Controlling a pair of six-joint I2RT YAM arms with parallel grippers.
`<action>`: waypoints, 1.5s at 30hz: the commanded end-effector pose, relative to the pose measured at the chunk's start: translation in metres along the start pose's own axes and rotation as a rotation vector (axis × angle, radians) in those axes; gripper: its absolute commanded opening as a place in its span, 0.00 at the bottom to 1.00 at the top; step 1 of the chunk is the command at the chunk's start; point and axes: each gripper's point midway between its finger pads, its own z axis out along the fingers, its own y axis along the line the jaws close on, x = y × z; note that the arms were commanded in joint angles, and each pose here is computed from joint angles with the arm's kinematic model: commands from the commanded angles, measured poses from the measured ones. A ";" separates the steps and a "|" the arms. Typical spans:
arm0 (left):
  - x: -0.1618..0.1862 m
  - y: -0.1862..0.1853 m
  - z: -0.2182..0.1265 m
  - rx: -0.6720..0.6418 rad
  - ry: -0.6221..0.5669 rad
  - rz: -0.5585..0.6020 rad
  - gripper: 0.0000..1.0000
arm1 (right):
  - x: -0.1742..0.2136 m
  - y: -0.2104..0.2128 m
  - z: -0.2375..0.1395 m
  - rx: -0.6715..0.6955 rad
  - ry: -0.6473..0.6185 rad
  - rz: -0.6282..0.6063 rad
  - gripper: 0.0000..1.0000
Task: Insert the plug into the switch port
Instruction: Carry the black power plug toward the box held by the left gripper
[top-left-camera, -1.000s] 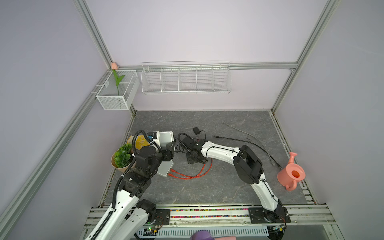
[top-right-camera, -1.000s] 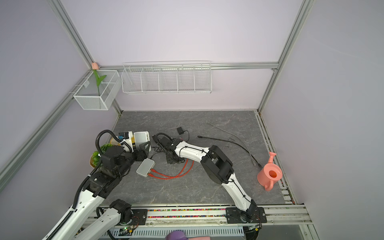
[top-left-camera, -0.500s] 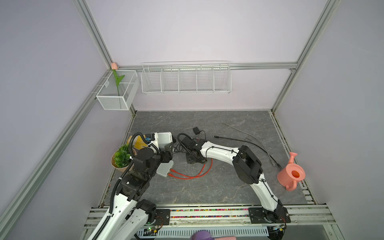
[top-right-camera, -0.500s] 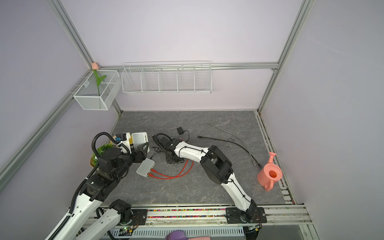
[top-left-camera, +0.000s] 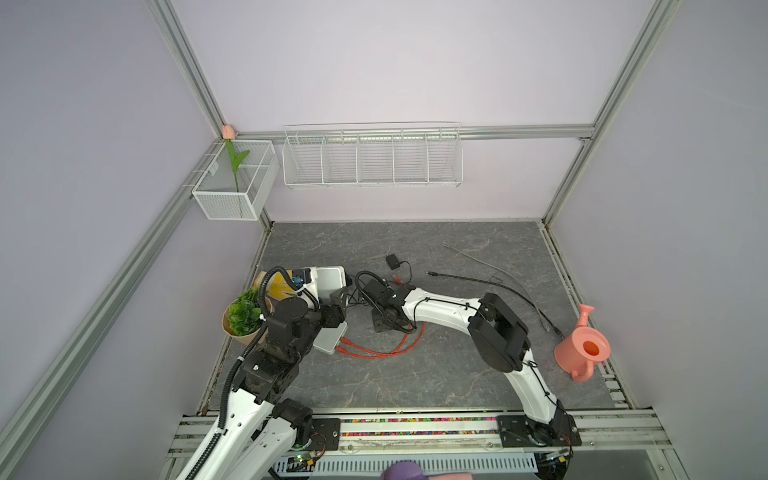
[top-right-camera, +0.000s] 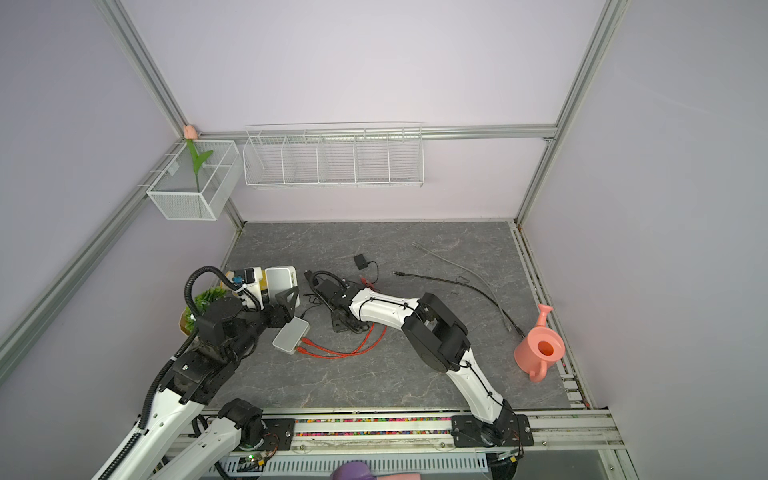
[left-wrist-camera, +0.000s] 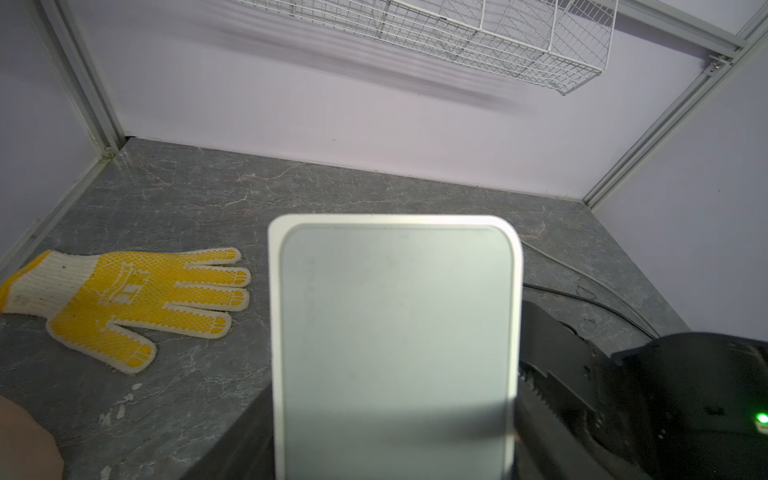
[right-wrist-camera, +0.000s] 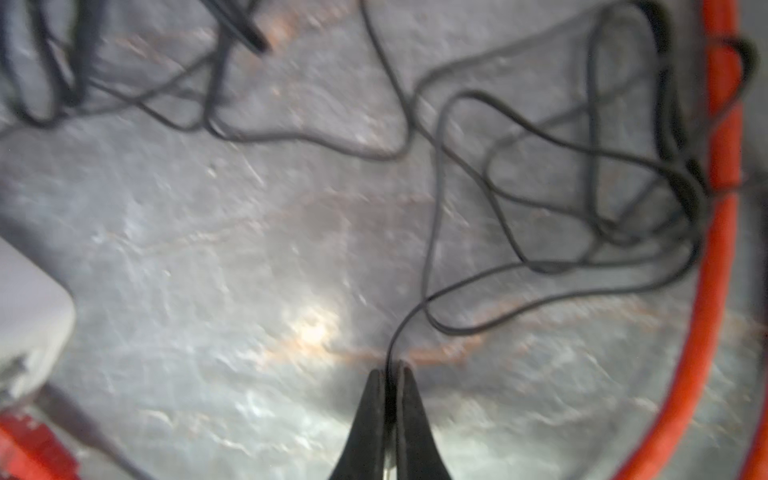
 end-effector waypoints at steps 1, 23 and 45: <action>0.003 -0.032 0.002 0.180 -0.018 0.045 0.00 | -0.022 -0.035 -0.048 -0.047 -0.070 0.038 0.06; 0.131 -0.130 -0.029 0.556 -0.119 0.349 0.00 | -0.038 -0.037 -0.249 -0.670 -0.719 -0.153 0.06; 0.103 -0.155 -0.036 0.606 -0.398 0.390 0.00 | 0.020 -0.001 -0.326 -1.111 -0.968 -0.311 0.06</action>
